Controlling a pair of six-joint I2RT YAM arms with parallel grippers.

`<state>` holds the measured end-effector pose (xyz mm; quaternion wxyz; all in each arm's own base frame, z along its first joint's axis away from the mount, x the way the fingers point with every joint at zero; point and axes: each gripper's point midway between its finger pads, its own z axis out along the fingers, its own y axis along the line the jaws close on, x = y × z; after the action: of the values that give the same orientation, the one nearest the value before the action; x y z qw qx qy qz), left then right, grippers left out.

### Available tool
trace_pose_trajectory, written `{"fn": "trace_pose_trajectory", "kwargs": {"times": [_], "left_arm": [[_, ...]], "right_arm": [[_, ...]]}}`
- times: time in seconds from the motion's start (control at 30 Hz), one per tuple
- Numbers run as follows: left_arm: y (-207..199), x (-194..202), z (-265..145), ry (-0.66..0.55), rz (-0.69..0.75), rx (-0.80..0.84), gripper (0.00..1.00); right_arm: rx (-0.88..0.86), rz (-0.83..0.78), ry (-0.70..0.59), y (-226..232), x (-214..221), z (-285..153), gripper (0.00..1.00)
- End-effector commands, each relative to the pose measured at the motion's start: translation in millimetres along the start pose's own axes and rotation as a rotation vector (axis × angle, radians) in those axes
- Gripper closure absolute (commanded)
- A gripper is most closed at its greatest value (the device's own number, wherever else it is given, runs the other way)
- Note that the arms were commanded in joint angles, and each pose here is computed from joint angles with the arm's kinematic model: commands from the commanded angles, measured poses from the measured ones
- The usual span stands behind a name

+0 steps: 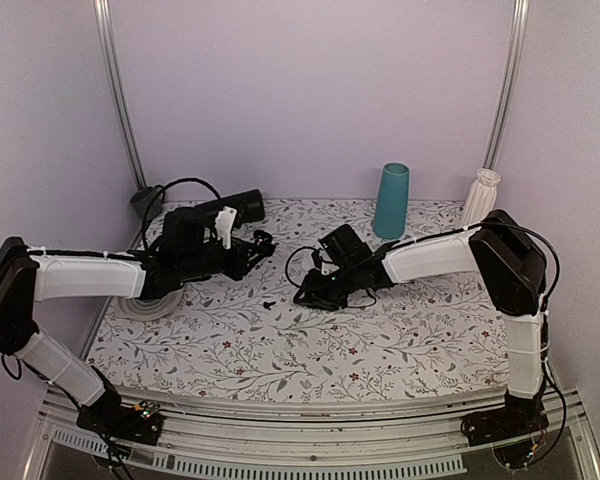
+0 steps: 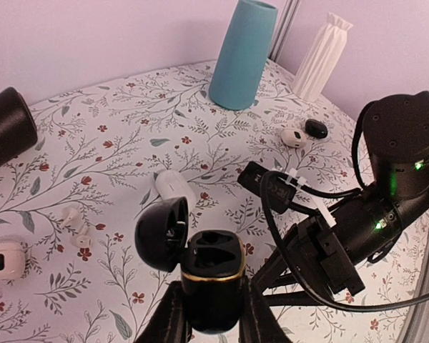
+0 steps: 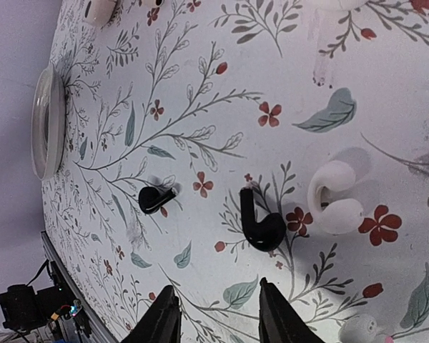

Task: Insert the wireless bluetooth earbuds into the charging case
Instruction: Pick up the left earbud from the center of the board.

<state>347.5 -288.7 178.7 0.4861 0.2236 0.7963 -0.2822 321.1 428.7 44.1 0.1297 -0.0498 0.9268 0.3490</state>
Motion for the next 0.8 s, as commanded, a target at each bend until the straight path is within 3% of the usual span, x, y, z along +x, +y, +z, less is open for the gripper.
{"fn": "trace_pose_trajectory", "kwargs": {"times": [0.0, 0.57, 0.77], "left_arm": [[0, -11, -7, -0.043, 0.000, 0.016, 1.00], [0, -17, -10, -0.059, 0.002, 0.012, 1.00], [0, -17, -9, -0.057, 0.003, 0.015, 1.00]], "right_arm": [[-0.013, 0.043, -0.012, -10, -10, 7, 0.62], [-0.005, 0.046, -0.020, -11, -23, 18, 0.59], [0.082, -0.043, -0.077, -19, -35, 13, 0.56]]}}
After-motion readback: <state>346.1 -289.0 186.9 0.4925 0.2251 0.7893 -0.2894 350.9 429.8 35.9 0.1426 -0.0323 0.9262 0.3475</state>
